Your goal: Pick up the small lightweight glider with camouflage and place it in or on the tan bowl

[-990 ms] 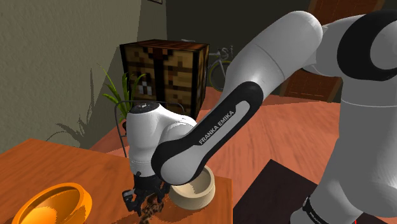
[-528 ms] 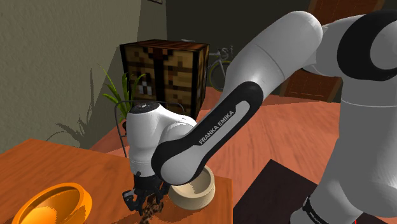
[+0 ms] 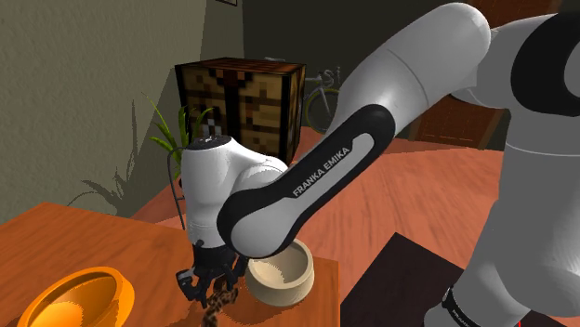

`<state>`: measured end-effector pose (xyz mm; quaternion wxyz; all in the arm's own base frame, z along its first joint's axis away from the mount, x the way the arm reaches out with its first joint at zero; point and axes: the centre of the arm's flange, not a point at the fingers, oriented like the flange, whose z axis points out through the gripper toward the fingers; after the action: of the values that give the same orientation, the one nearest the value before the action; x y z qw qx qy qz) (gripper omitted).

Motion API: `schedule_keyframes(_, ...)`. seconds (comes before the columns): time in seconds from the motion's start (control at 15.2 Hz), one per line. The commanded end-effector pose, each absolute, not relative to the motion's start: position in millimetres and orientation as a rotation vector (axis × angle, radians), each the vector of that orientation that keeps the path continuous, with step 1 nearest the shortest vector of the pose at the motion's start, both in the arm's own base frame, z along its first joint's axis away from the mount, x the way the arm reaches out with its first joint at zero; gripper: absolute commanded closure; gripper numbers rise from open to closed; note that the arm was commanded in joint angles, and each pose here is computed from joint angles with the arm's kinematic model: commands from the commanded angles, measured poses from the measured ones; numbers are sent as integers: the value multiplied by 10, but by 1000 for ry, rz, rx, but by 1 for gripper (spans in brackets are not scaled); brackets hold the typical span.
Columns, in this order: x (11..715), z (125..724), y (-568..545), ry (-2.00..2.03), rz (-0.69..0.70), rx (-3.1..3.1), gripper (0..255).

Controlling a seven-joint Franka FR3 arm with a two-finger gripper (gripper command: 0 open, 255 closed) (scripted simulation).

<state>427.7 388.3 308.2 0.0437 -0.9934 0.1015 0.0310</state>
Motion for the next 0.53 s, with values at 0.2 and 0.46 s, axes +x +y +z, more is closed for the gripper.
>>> schedule_keyframes(0.2,4279,3347,3875,310,95,-3037,255)
schedule_keyframes(0.46,4279,3559,3875,310,95,-3037,255)
